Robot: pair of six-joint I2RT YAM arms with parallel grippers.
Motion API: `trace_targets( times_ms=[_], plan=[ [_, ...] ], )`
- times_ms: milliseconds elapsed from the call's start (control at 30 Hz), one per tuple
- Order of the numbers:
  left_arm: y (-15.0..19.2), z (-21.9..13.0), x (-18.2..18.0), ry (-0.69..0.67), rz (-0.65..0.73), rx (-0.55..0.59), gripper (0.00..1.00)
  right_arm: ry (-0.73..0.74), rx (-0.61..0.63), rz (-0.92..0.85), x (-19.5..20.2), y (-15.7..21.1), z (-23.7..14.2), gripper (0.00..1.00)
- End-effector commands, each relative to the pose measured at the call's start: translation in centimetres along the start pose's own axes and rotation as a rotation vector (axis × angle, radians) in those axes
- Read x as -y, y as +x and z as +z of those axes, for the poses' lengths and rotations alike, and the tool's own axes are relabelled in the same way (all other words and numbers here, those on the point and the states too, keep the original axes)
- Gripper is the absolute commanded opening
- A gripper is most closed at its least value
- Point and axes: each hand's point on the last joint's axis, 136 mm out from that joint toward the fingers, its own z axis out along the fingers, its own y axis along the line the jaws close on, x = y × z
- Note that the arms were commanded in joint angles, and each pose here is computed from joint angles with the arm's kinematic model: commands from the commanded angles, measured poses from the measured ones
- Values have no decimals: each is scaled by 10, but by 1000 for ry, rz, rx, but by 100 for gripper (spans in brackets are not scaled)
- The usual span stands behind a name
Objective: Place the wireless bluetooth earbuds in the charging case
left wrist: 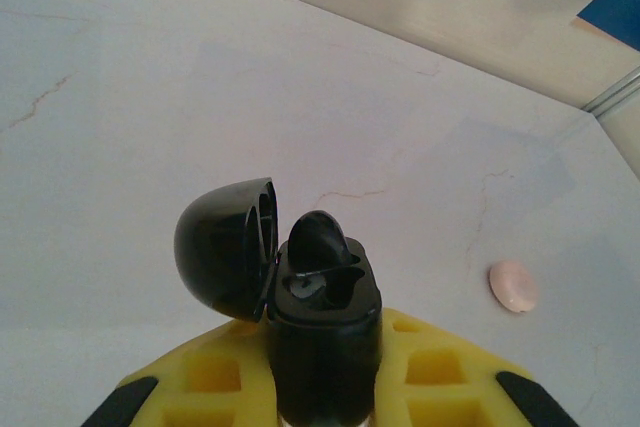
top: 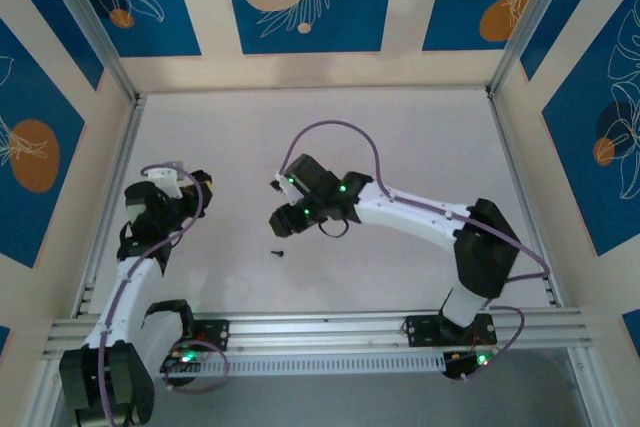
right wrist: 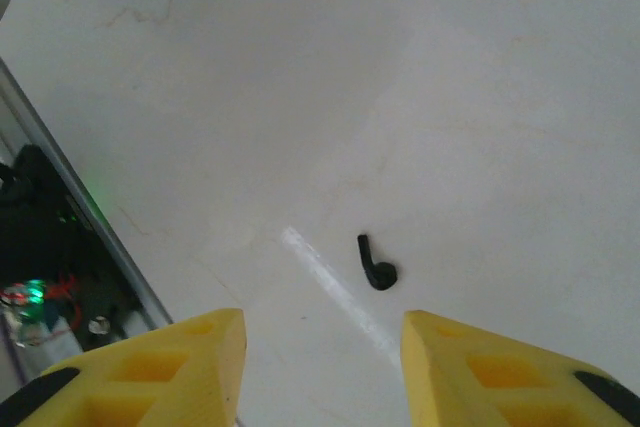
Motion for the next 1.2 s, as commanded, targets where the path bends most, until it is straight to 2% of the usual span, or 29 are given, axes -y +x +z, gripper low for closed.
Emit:
trace_targets(
  times_ms=[0,200,733,1000,1167],
  plan=[
    [-5,-3,4,6,8,34,17,60,-239,223,12,41,15,44],
    [-8,-5,5,5,5,49,17,22,-309,270,13,32,45,41],
    [-9,-6,7,20,2,66,17,-13,-424,189,3,34,111,35],
    [-9,-6,6,14,7,68,18,-2,-480,168,4,49,120,35],
    [-8,-7,6,15,8,69,18,-21,-523,116,-6,62,117,30]
  ],
)
